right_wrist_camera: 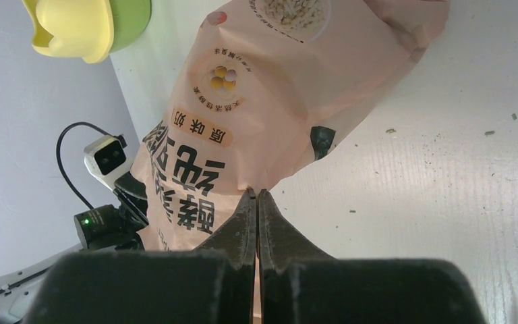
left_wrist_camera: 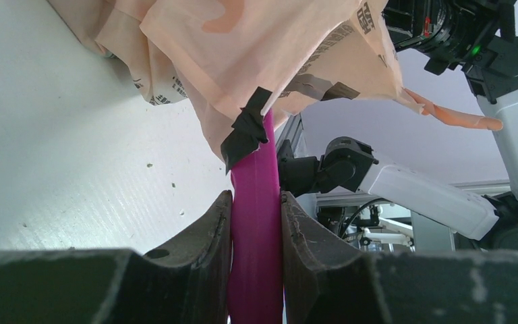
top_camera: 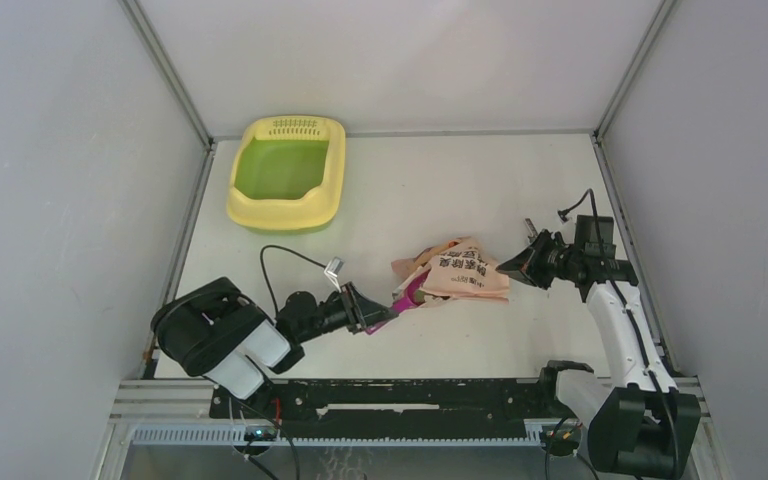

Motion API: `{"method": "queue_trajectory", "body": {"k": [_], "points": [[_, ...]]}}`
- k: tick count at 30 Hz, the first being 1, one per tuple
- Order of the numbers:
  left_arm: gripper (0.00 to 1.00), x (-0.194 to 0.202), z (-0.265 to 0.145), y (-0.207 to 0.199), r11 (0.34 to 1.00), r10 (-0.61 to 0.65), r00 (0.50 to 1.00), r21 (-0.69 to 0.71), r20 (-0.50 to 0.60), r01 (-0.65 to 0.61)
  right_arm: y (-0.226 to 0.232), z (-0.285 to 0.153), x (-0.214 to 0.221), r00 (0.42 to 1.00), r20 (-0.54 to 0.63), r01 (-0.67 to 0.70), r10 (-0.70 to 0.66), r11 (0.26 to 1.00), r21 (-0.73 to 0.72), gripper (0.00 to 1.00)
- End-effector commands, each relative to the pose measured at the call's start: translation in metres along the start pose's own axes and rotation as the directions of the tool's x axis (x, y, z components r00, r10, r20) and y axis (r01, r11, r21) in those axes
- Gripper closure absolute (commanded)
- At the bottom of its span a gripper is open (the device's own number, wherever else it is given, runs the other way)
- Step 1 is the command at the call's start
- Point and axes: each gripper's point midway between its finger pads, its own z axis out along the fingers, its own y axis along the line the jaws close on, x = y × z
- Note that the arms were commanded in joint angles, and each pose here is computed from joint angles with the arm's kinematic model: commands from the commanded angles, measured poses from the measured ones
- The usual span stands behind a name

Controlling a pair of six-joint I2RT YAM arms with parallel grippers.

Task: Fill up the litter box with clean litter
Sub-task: 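Scoop the cat litter from the cat litter bag.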

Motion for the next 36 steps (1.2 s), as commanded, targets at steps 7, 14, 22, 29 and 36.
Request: {"method": "queue_trajectory", "body": {"k": [7, 14, 22, 29, 36], "points": [[1.00, -0.004, -0.014, -0.014, 0.999, -0.014, 0.999, 0.047, 0.047, 0.011, -0.013, -0.008, -0.006, 0.995, 0.072, 0.061, -0.064, 0.997, 0.040, 1.00], [1.00, -0.003, -0.029, -0.035, 0.989, -0.092, 0.994, 0.117, 0.051, 0.085, -0.008, -0.011, -0.009, 0.995, 0.087, 0.052, -0.053, 0.999, 0.013, 1.00], [1.00, -0.002, -0.035, -0.036, 0.976, -0.192, 0.980, 0.108, 0.044, 0.187, 0.001, -0.012, -0.014, 0.994, 0.102, 0.036, -0.033, 0.999, -0.023, 1.00], [1.00, 0.003, -0.044, -0.036, 0.966, -0.238, 0.971, 0.112, 0.033, 0.233, 0.006, -0.012, -0.023, 0.992, 0.124, 0.025, -0.021, 0.999, -0.030, 1.00], [1.00, 0.005, -0.061, -0.035, 0.958, -0.265, 0.963, 0.125, 0.058, 0.256, 0.007, -0.011, -0.027, 0.991, 0.133, 0.021, -0.017, 0.999, -0.027, 1.00]]}}
